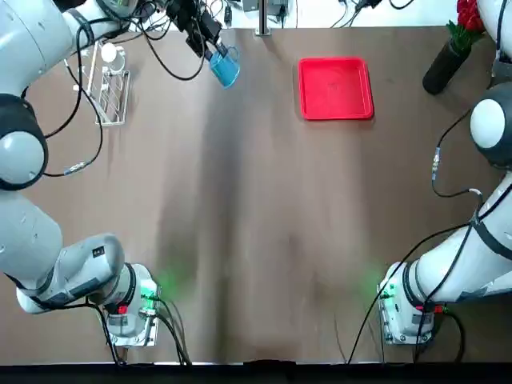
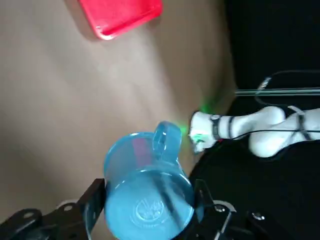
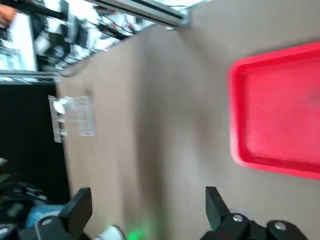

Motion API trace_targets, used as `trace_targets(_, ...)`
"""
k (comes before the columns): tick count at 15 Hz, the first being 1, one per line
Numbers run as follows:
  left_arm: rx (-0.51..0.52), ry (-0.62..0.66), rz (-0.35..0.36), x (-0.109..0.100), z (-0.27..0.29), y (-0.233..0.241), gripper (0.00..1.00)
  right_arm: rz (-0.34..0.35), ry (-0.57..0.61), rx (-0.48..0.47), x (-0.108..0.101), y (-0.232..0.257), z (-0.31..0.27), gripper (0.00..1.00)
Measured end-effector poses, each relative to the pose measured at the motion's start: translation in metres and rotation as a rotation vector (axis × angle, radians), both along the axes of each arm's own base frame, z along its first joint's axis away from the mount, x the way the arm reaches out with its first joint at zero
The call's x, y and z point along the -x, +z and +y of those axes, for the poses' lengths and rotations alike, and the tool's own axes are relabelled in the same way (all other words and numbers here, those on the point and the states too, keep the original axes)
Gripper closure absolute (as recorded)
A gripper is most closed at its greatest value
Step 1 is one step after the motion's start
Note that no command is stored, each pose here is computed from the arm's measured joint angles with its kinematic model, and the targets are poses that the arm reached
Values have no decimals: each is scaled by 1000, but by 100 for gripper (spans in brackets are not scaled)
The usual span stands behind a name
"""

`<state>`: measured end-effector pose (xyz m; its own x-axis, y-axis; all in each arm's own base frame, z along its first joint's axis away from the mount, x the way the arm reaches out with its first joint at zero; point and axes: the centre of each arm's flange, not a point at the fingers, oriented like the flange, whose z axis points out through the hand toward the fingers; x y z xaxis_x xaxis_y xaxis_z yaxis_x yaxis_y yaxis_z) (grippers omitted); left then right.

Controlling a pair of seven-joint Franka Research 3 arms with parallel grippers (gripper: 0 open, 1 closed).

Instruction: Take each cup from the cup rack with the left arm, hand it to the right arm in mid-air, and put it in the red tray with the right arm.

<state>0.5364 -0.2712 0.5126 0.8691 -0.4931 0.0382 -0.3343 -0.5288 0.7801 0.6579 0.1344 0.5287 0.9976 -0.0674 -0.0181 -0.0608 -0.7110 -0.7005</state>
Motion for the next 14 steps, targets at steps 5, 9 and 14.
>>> trace_targets(5,202,44,119,-20,-13,3,23,8,-102,-308,-9,-8,79,0)
trace_targets(9,319,84,153,-37,-21,10,23,85,-137,-494,-6,-5,104,0)
trace_targets(14,377,143,161,-42,-53,3,23,223,-61,-562,15,-2,148,2)
